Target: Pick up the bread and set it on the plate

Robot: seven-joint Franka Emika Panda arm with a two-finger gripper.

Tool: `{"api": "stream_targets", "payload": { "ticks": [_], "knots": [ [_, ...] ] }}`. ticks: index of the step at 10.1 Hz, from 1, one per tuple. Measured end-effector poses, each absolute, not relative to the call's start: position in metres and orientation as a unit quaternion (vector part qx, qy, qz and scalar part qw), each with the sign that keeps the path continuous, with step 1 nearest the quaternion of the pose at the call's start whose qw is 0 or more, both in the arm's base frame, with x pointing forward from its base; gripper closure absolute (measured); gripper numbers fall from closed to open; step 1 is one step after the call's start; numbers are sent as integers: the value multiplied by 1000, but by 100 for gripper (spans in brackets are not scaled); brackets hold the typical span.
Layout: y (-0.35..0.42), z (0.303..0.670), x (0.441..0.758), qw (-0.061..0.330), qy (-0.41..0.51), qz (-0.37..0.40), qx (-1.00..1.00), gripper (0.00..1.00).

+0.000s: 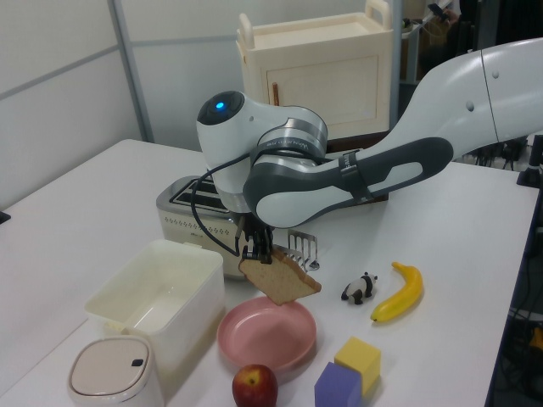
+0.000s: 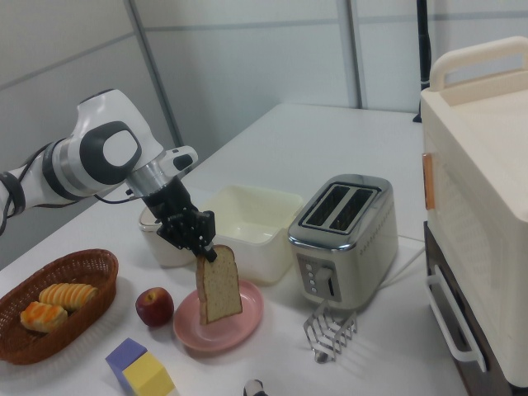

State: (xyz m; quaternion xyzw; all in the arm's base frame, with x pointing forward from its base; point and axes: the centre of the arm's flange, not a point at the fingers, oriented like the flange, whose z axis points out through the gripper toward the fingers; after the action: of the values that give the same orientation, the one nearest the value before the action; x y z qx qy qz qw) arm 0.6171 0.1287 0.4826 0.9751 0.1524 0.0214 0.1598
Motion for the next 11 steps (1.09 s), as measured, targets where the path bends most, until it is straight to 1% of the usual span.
{"api": "stream_targets", "payload": {
  "ticks": [1,2,3,4,5,8,9,10,11],
  "knots": [
    [129,482,617,160,153,21,975,70],
    [129,482,617,160,153,21,975,54],
    [129,482,617,160,153,21,975,33],
    [129,482,617,160,153,21,975,19],
    [129,482,617,160,153,21,975,0],
    [127,484,617,160,151,23,975,0],
    [121,493,618,161,142,30,976,0],
    [106,519,615,164,118,39,979,0],
    [80,569,603,151,76,43,985,0]
  ]
}}
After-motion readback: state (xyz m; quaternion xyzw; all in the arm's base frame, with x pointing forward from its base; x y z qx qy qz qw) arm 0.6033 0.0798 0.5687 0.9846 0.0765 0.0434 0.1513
